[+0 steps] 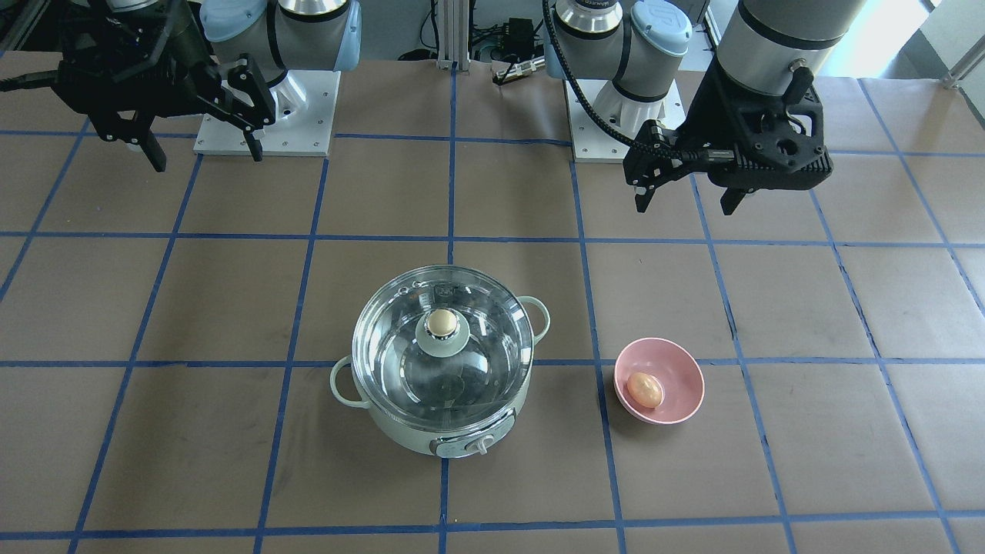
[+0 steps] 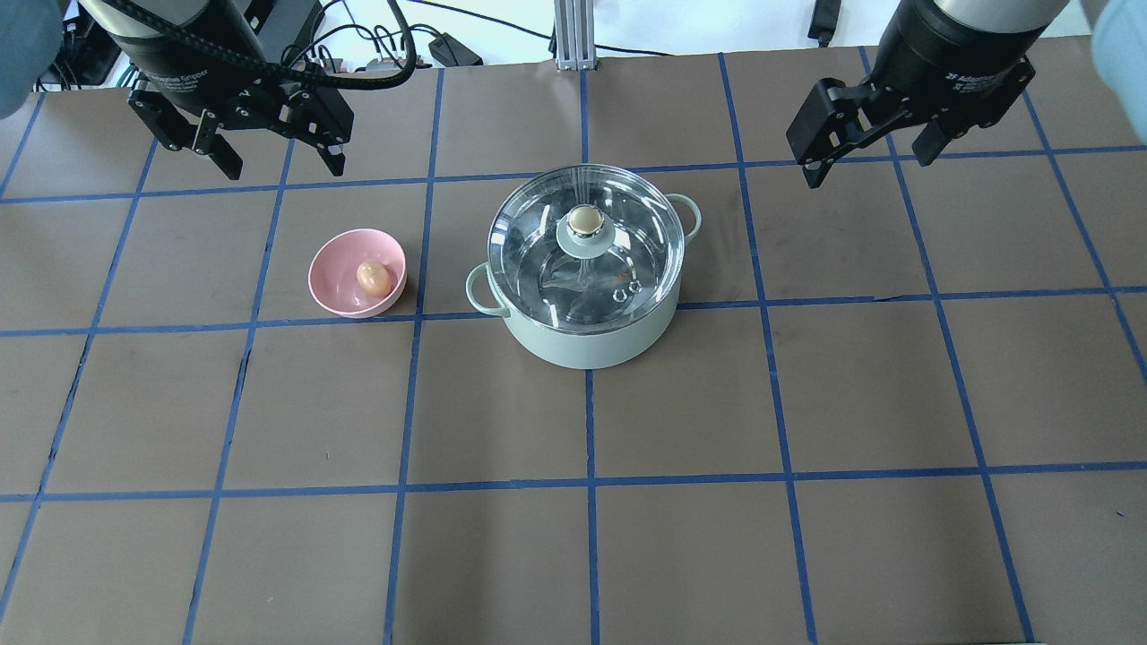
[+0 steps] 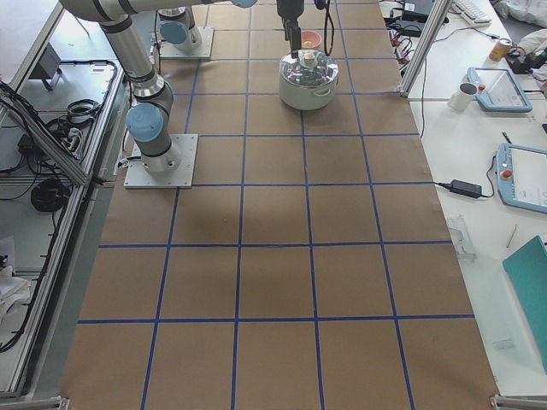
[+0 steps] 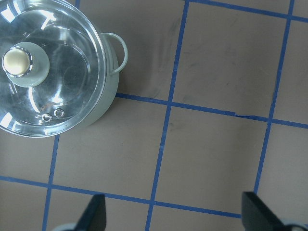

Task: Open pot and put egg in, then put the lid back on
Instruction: 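Reach the left gripper to the egg while the right descends to the lid knob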

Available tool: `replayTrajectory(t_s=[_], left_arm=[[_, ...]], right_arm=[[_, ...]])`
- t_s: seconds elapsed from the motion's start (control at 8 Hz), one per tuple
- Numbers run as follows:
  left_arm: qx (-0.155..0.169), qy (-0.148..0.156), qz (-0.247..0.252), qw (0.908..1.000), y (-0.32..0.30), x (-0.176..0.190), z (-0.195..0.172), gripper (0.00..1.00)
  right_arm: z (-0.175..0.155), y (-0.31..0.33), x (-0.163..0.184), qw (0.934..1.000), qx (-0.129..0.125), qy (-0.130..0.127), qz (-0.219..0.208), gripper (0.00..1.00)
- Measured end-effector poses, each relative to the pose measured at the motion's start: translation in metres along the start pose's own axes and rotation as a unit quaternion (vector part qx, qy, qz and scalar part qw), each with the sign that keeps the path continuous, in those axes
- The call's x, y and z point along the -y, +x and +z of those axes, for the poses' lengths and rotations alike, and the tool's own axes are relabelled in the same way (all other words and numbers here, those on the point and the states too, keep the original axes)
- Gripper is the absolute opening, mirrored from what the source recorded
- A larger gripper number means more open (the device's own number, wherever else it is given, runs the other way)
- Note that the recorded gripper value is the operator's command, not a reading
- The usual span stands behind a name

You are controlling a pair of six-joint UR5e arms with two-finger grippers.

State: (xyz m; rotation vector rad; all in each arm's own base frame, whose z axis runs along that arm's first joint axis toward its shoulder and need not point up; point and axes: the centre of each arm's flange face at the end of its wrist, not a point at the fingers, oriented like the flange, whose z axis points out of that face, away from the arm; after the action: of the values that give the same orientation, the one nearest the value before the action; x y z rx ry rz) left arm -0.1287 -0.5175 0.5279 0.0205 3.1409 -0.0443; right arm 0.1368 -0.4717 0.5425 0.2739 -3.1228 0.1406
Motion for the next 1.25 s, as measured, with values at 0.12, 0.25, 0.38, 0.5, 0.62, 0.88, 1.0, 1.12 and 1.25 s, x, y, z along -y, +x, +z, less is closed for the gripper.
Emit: replayTrajectory(t_s=[0.12, 0.25, 0.38, 0.5, 0.62, 0.88, 1.0, 1.12, 1.25], left_arm=[[0.000, 0.000, 0.000, 1.0000, 0.000, 0.000, 0.000, 1.00], [0.000, 0.000, 0.000, 1.0000, 0.000, 0.000, 0.000, 1.00], [0.000, -0.002, 0.000, 1.0000, 0.000, 0.000, 0.001, 1.00], [0.000, -0.007, -0.001, 1.0000, -0.003, 0.004, 0.006, 1.00], [0.001, -0.019, -0.001, 0.9998, -0.006, 0.010, 0.019, 1.00], [0.001, -0.060, -0.002, 0.9982, -0.011, 0.032, 0.083, 1.00], [0.000, -0.065, 0.000, 0.9979, -0.011, 0.045, 0.124, 1.00], [0.001, -0.065, 0.006, 0.9979, -0.012, 0.055, 0.164, 1.00], [0.002, -0.070, 0.010, 0.9975, -0.015, 0.064, 0.196, 1.00]], right_arm=[[0.000, 0.000, 0.000, 1.0000, 0.000, 0.000, 0.000, 1.00], [0.000, 0.000, 0.000, 1.0000, 0.000, 0.000, 0.000, 1.00], [0.000, 0.000, 0.000, 1.0000, 0.000, 0.000, 0.001, 1.00], [-0.001, 0.000, 0.001, 1.0000, 0.001, 0.001, 0.007, 1.00], [0.001, -0.001, 0.005, 0.9996, 0.004, 0.002, 0.028, 1.00], [0.019, -0.024, 0.032, 0.9972, 0.010, 0.013, 0.073, 1.00], [0.035, -0.049, 0.046, 0.9962, 0.013, 0.019, 0.084, 1.00], [0.056, -0.076, 0.062, 0.9943, 0.017, 0.026, 0.102, 1.00], [0.080, -0.105, 0.077, 0.9930, 0.020, 0.035, 0.111, 1.00]])
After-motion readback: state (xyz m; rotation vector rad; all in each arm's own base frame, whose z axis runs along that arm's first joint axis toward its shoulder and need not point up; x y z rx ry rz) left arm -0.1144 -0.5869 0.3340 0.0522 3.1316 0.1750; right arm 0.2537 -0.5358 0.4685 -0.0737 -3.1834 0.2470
